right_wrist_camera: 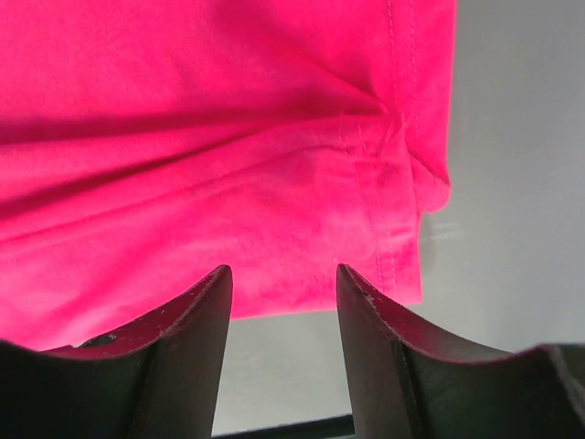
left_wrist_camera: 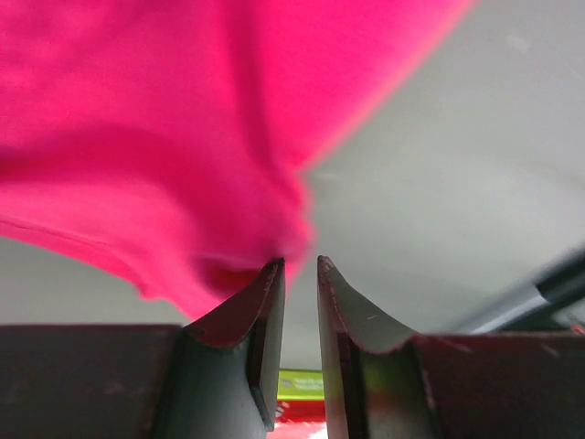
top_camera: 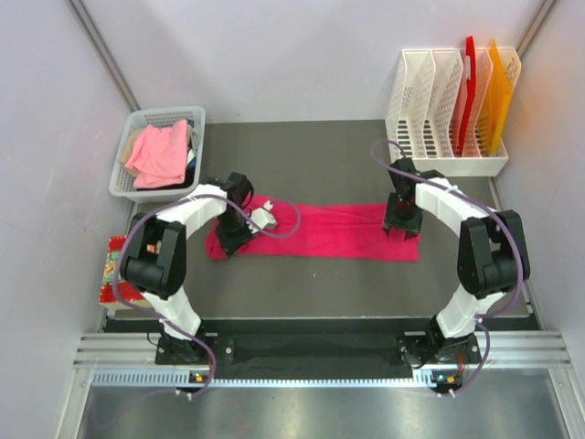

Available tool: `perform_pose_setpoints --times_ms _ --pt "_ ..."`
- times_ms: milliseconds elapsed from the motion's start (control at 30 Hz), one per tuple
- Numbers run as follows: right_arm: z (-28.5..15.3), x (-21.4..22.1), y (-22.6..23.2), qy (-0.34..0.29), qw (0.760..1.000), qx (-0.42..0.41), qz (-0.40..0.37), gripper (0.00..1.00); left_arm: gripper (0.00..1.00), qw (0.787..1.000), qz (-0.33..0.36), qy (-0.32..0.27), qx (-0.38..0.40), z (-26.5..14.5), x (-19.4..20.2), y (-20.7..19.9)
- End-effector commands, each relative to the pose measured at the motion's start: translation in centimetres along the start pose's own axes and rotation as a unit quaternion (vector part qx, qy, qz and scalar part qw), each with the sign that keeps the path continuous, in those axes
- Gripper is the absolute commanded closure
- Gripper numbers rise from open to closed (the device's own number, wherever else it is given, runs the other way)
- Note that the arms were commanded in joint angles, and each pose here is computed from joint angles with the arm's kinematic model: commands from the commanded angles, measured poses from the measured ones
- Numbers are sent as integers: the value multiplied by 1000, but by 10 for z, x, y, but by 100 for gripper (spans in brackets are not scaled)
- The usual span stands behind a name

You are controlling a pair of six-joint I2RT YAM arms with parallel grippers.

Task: Fold and stack the t-shirts
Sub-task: Fold the other side of the tshirt into a rectangle

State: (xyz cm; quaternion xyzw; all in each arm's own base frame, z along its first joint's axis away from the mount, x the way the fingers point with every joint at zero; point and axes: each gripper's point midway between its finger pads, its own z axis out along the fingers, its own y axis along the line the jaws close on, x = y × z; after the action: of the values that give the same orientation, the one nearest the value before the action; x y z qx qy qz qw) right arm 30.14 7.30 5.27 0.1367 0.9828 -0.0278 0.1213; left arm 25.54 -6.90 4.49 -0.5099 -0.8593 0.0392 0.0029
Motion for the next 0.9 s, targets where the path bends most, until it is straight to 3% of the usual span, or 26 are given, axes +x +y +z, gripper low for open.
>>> perform_pose_setpoints --times_ms 0,467,867 --pt "13 -7 8 -8 1000 -1 3 50 74 999 -15 -20 -39 -3 -16 40" --pt "54 -5 -4 17 998 57 -8 51 76 996 -1 35 -77 22 22 62" --pt "67 -5 -26 35 995 91 -16 52 80 985 36 28 -167 -20 35 119"
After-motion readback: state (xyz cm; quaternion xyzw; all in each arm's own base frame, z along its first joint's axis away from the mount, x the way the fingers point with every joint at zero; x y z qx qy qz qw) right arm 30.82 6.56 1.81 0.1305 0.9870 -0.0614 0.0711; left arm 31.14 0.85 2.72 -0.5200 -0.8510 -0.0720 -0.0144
